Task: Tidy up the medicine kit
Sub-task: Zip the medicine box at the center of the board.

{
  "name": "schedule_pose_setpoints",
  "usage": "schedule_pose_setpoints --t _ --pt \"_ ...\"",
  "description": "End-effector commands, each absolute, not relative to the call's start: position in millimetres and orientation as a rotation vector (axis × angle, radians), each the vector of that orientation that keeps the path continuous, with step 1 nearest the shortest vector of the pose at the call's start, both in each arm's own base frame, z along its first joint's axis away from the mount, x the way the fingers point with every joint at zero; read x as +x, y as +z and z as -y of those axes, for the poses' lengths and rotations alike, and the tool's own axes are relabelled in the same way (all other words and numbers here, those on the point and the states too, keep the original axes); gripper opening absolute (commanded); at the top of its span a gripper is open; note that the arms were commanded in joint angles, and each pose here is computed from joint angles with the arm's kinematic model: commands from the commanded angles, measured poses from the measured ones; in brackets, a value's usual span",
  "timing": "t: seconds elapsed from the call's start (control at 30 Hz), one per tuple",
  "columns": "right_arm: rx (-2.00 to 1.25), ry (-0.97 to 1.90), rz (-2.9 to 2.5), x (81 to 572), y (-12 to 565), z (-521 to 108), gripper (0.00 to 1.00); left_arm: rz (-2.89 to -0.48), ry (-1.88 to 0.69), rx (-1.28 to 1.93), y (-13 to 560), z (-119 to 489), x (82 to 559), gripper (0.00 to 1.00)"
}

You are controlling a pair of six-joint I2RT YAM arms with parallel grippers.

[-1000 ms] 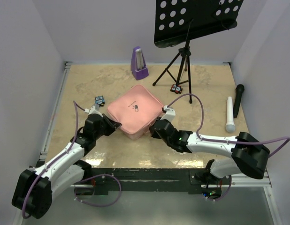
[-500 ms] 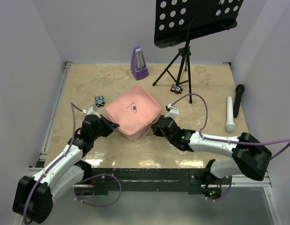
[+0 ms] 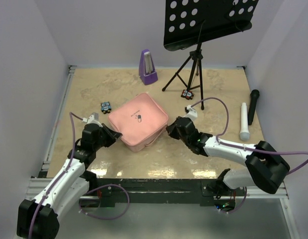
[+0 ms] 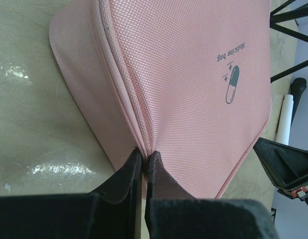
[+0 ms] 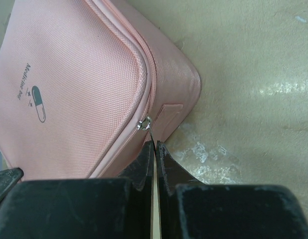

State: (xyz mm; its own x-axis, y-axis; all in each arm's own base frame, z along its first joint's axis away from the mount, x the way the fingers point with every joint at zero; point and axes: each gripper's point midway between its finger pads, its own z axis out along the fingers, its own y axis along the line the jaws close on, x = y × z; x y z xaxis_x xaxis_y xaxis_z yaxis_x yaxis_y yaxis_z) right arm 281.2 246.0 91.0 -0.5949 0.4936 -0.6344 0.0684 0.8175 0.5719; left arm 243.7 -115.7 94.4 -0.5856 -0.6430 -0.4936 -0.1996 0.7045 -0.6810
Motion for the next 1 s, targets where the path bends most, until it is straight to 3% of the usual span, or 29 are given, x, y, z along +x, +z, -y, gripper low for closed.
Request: schedule_pose_setpoints --t 0.0,0.37,0.5,0.6,0.77,0.97 --pt "0.500 0.380 -2.153 298 63 -190 0.00 -2.107 -0.550 -0.627 89 82 251 0.00" --pt "0.477 0.374 -2.149 310 66 -183 0.00 -2.128 -0.529 -0.645 80 78 250 0.00" --pt "0.380 0.481 -2.139 300 86 -197 0.29 -2.147 -0.538 -0.641 77 81 251 0.00" --pt "0.336 0.545 -2.130 292 99 -204 0.48 -2.159 -0.538 -0.623 78 83 254 0.18" --pt "0.278 0.616 -2.110 279 122 -218 0.61 -2.143 -0.571 -0.601 90 88 256 0.46" --pt "0.235 0.580 -2.036 293 157 -231 0.63 -2.095 -0.472 -0.638 115 70 259 0.57"
